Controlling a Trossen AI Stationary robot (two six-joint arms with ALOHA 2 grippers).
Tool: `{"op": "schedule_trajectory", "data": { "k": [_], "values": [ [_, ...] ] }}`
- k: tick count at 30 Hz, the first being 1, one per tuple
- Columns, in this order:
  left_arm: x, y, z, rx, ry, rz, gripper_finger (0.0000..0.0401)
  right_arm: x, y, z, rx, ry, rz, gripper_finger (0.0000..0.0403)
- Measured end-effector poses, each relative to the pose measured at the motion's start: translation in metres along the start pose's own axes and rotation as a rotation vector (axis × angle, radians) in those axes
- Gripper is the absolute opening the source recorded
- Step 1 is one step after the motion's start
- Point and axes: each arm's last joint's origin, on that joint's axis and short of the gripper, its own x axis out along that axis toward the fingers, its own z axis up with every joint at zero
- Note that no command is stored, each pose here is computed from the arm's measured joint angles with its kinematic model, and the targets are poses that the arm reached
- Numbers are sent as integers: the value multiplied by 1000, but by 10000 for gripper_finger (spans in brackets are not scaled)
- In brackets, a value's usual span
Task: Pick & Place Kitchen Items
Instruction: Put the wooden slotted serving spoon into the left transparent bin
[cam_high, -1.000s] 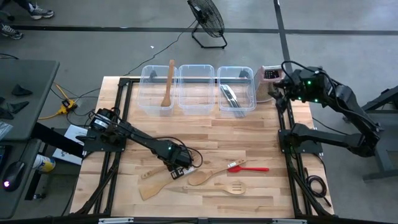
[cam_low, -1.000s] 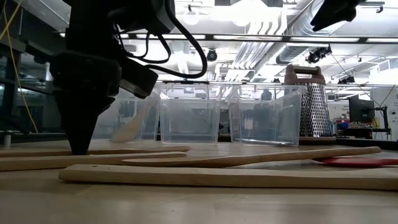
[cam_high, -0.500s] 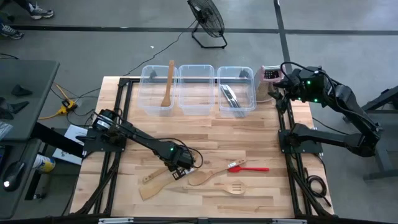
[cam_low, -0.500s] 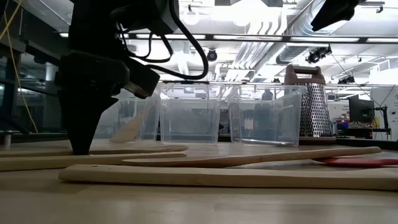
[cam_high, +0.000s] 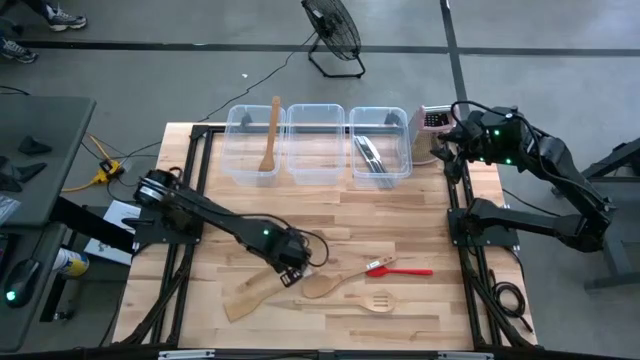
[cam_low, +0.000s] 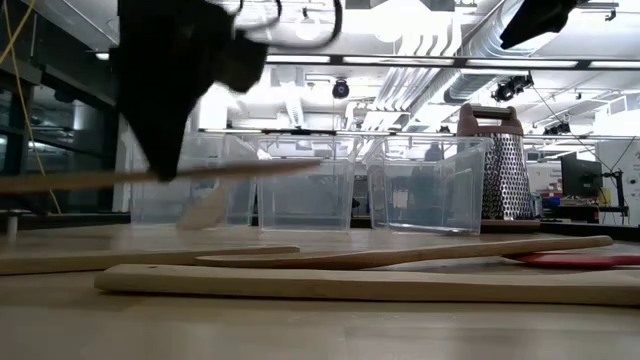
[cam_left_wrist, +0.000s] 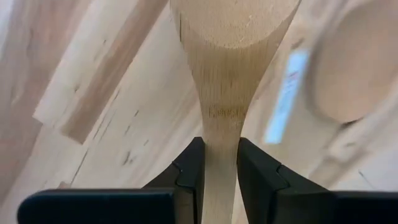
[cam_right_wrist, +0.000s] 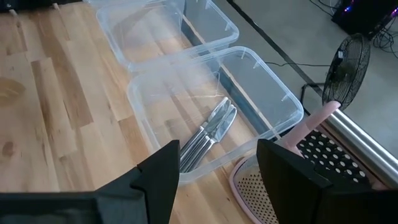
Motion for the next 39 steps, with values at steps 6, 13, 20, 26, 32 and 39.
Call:
{"op": "schedule_trajectory", "data": {
  "k": [6,13,20,26,32,39],
  "values": [
    [-47,4,3,-21,-175,-143,66,0,0,1,-16,-9,5,206],
    [-101,12,6,-54,-429,-318,65,0,1,3,-17,-38,42,206],
    [-137,20,23,-50,-659,-479,65,0,1,4,-21,-46,42,206],
    [-164,21,46,27,-860,-696,65,0,1,6,-26,-67,48,206],
    [-186,25,62,122,-990,-923,65,0,2,8,-25,-92,107,206],
    [-201,26,66,199,-1128,-1010,65,0,3,8,-25,-93,117,206]
  ]
}}
